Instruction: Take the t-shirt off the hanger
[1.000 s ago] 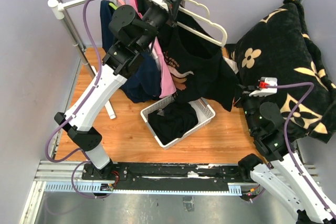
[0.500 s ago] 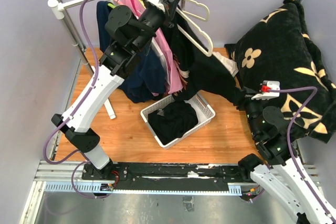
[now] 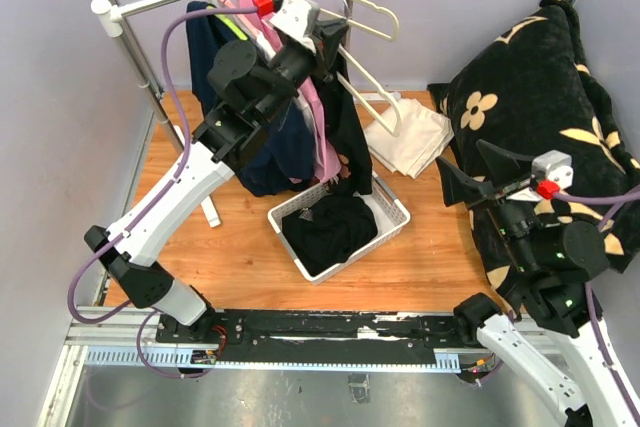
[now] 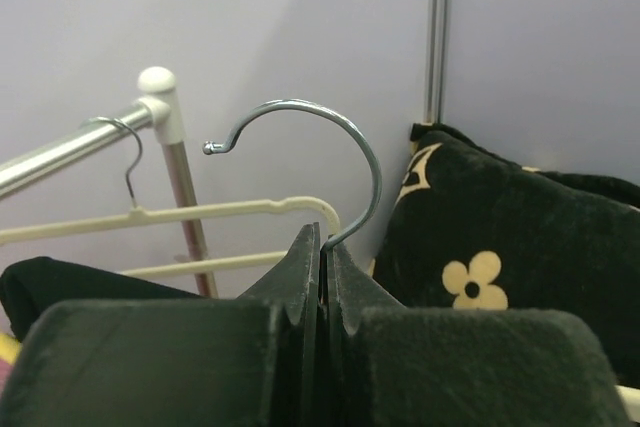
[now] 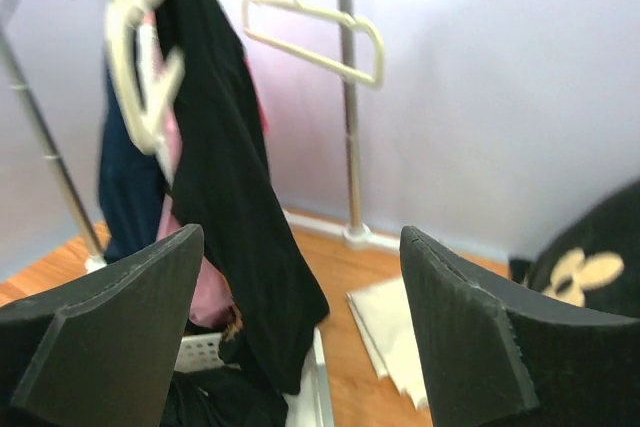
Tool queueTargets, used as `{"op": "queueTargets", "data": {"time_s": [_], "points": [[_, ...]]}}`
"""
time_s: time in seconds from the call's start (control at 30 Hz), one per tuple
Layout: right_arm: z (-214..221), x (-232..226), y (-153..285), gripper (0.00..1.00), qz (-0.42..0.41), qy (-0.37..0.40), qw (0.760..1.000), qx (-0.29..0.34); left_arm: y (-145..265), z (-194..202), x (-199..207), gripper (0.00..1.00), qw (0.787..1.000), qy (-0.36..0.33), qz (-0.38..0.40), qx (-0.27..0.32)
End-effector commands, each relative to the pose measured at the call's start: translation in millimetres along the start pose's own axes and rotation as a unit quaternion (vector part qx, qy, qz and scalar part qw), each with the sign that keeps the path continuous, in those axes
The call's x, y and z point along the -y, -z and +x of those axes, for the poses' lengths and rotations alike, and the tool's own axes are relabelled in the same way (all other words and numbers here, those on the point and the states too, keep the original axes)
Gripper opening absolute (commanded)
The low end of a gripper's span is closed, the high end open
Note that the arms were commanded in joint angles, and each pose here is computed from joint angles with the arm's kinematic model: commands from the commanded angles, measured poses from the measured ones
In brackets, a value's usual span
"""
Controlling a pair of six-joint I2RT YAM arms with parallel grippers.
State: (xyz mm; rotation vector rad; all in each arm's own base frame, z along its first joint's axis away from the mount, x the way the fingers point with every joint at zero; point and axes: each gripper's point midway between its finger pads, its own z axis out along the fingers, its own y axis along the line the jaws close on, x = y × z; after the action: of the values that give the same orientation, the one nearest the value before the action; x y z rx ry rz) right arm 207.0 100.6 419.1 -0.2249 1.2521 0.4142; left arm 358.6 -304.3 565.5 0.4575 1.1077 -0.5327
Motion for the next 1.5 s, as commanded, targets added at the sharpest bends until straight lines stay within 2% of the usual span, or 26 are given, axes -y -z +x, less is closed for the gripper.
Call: {"op": "queueTargets", "data": {"time_s": [0.0, 0.2, 0.4, 0.87, 1.47], "points": [[-49.7, -36.9, 6.2, 0.80, -0.106, 0.022, 0.992, 0.070, 8.9, -16.5, 8.1, 0.01, 0.999, 0.008, -0.013, 0.033], [-68.8, -56.5, -0.6, 0.84, -0.157, 0.023, 0.984, 0.085, 16.3, 1.0, 23.8, 0.01, 0.999, 0.028, -0.011, 0.020], [-67.1, -70.2, -17.3, 0.84, -0.187, 0.001, 0.980, 0.070, 17.3, 15.2, 40.3, 0.01, 0.999, 0.039, -0.007, 0.006], [-40.1, -70.6, -51.3, 0.77, -0.172, -0.028, 0.985, 0.016, 18.0, 24.9, 73.0, 0.00, 0.999, 0.034, -0.004, -0.003], [-22.0, -65.0, -63.8, 0.37, -0.151, -0.031, 0.988, -0.015, 21.6, 28.1, 101.7, 0.01, 1.000, 0.016, 0.007, -0.010]]}}
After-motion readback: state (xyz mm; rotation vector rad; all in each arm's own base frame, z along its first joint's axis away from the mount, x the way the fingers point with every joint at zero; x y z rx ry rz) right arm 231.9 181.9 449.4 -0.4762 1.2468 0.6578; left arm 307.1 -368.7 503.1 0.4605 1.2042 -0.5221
